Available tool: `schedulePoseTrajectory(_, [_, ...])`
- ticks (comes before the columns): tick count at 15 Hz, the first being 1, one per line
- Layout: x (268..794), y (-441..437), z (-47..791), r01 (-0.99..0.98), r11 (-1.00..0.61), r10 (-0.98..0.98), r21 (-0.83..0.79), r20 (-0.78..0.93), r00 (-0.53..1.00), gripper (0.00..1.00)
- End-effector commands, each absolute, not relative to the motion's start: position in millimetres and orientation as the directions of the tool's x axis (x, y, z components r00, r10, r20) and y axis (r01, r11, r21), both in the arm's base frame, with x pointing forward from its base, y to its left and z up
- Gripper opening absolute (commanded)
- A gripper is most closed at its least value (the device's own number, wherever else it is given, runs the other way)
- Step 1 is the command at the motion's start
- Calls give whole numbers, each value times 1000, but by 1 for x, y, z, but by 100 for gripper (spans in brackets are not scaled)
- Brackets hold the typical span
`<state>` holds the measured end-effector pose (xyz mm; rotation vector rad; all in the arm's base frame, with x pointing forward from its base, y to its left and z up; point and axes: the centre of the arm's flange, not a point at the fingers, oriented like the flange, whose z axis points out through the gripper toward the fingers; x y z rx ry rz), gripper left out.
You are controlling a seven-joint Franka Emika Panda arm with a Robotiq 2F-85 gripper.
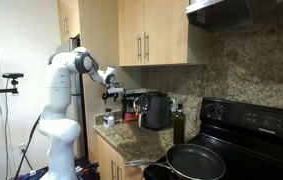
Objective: Place the container next to the stove
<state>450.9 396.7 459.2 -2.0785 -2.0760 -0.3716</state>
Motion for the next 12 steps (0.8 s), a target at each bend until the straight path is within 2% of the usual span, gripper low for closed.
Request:
schedulePoseTrajectory(1, [468,419,411,999,-31,946,-13,321,33,100])
schedulePoseTrajectory(8, [474,435,372,996,-85,895,17,441,69,100])
schedulePoseTrajectory(12, [470,434,370,993,-118,908,-19,403,115,100])
